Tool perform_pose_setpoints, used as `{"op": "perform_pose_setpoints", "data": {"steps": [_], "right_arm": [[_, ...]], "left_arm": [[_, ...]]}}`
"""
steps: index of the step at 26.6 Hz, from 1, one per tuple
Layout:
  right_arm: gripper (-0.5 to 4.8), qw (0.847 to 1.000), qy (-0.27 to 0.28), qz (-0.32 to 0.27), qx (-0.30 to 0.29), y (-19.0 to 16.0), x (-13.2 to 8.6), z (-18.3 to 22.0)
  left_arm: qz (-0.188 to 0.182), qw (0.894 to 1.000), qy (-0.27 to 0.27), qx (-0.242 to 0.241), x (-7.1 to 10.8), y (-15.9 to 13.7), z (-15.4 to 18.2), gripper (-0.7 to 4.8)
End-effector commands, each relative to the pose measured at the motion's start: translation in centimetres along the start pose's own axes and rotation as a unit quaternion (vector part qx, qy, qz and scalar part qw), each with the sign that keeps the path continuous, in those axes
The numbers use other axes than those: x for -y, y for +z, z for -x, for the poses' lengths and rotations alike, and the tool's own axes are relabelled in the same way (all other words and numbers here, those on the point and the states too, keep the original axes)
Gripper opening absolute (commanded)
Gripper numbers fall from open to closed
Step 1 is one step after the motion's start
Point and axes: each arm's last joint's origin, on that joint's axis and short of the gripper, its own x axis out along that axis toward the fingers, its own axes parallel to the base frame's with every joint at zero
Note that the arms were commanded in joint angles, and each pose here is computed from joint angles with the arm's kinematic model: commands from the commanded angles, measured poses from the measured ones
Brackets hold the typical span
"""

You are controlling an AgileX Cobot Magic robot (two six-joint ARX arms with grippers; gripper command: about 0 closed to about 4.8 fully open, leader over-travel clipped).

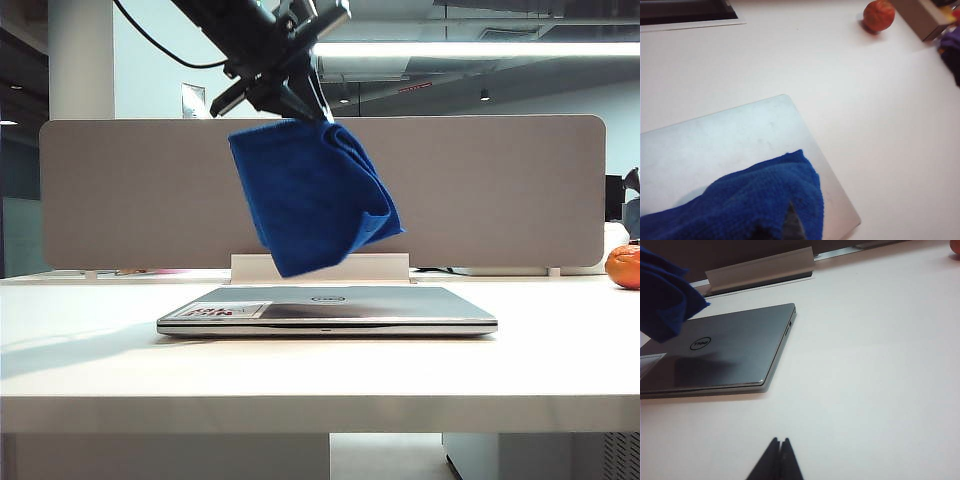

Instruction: Pick up the blue rag and put it over the laptop.

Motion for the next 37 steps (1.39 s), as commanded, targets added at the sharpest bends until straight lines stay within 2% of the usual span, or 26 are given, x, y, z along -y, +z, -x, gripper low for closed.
{"op": "perform_pose_setpoints", "data": {"steps": [1,5,8,11,15,21,25,29,30,33,37], "right_arm": [[-0.05,1.0,0.002,0.001,0.005,0.0,0.0,0.0],[-0.05,1.0,0.002,0.001,0.005,0.0,0.0,0.0],[-0.05,1.0,0.002,0.001,0.005,0.0,0.0,0.0],[-0.05,1.0,0.002,0.001,0.005,0.0,0.0,0.0],[-0.05,1.0,0.002,0.0,0.004,0.0,0.0,0.0],[-0.05,1.0,0.001,0.0,0.004,0.0,0.0,0.0],[-0.05,1.0,0.002,0.0,0.004,0.0,0.0,0.0],[-0.05,1.0,0.001,0.0,0.003,0.0,0.0,0.0],[-0.05,1.0,0.001,0.0,0.003,0.0,0.0,0.0],[-0.05,1.0,0.002,0.0,0.004,0.0,0.0,0.0],[-0.05,1.0,0.002,0.0,0.003,0.0,0.0,0.0]], "left_arm": [[-0.027,0.999,0.001,0.021,-0.2,0.2,-0.9,-0.06],[-0.028,0.999,0.006,0.025,-0.7,-0.3,-2.5,-0.06],[-0.058,0.998,0.027,0.019,-1.1,-0.5,-3.4,-0.06],[-0.059,0.997,0.055,0.014,-1.6,-1.0,-4.2,-0.06],[-0.056,0.997,0.062,0.001,-2.0,-1.7,-5.2,-0.06],[-0.045,0.994,0.074,-0.063,-2.8,-3.6,-6.5,-0.06],[-0.028,0.983,0.091,-0.154,-3.7,-6.1,-7.6,-0.06],[-0.019,0.977,0.09,-0.193,-3.8,-6.8,-7.3,-0.01],[-0.017,0.976,0.084,-0.199,-3.8,-6.9,-7.3,0.08],[0.0,0.972,0.06,-0.225,-3.7,-7.4,-7.1,1.62],[0.008,0.965,0.062,-0.256,-3.6,-7.7,-6.7,1.65]]}}
